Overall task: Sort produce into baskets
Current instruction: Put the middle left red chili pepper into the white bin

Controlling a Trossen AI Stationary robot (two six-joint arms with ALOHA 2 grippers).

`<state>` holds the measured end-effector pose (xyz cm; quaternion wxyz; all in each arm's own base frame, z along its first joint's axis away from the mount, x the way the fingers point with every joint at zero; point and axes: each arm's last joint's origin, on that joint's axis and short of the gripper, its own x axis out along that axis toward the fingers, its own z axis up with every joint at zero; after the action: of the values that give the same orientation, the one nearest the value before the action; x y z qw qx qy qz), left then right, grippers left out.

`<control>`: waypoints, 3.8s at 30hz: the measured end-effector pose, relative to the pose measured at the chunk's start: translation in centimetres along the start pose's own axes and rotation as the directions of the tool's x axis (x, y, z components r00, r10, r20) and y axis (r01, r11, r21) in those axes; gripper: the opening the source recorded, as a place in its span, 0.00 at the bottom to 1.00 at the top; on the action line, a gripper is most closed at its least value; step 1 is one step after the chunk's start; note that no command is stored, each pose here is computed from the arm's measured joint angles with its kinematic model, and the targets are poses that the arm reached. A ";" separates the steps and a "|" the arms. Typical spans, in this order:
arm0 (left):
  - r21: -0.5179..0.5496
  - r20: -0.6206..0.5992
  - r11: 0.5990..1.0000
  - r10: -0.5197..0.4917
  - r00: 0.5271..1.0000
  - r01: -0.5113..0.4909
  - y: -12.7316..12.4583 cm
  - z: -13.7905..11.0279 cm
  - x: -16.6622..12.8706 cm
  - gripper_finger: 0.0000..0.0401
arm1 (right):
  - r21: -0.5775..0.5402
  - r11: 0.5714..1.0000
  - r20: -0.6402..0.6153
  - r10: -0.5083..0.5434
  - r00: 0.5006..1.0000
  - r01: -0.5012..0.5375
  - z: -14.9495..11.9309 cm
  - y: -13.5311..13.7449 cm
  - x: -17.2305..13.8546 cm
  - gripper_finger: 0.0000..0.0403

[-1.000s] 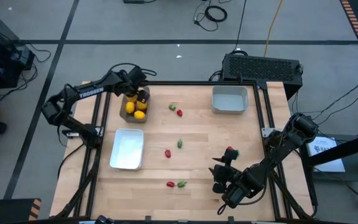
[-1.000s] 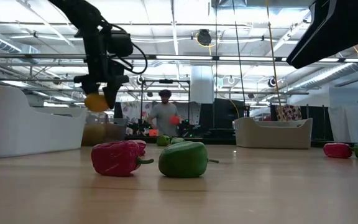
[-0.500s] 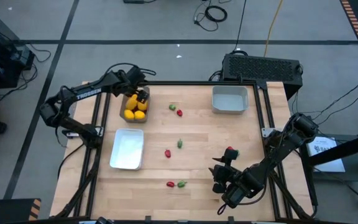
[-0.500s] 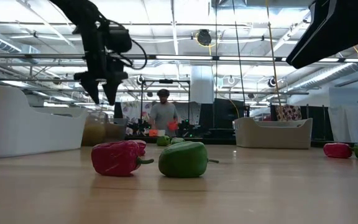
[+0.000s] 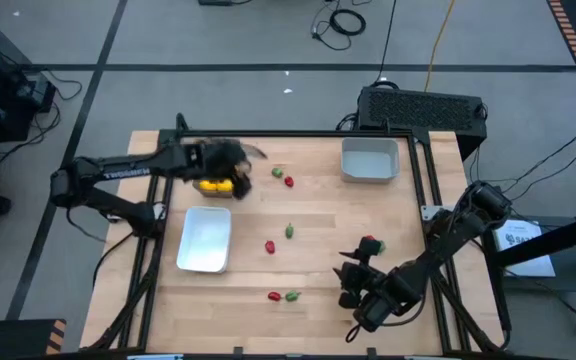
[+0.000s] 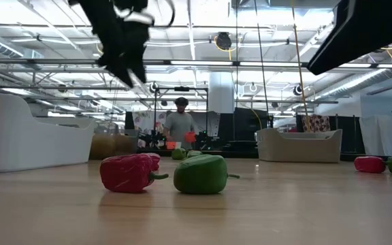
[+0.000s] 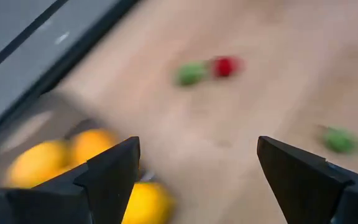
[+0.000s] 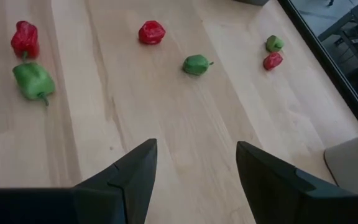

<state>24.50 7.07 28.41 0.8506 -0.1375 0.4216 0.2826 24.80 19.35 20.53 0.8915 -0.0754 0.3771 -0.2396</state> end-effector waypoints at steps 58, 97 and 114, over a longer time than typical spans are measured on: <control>0.592 -0.359 0.701 -0.212 0.909 0.397 -15.6 -8.6 11.2 0.41 | 0.011 0.999 0.059 0.043 0.997 -0.044 1.2 1.8 2.8 0.52; 0.502 -0.175 0.857 -0.031 0.984 0.116 -9.4 -7.1 -6.1 0.38 | -0.317 0.876 0.134 0.420 0.897 -0.363 8.0 -0.9 9.4 0.02; 0.395 -0.240 0.915 0.021 0.971 0.078 -6.1 -15.2 -3.0 0.38 | -0.124 0.888 0.171 0.459 0.872 -0.443 6.7 -10.2 11.5 0.00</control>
<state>16.95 -6.12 21.58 0.8076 0.0006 0.5679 0.1589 32.67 4.52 21.18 0.9516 -0.0444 0.3041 -0.0011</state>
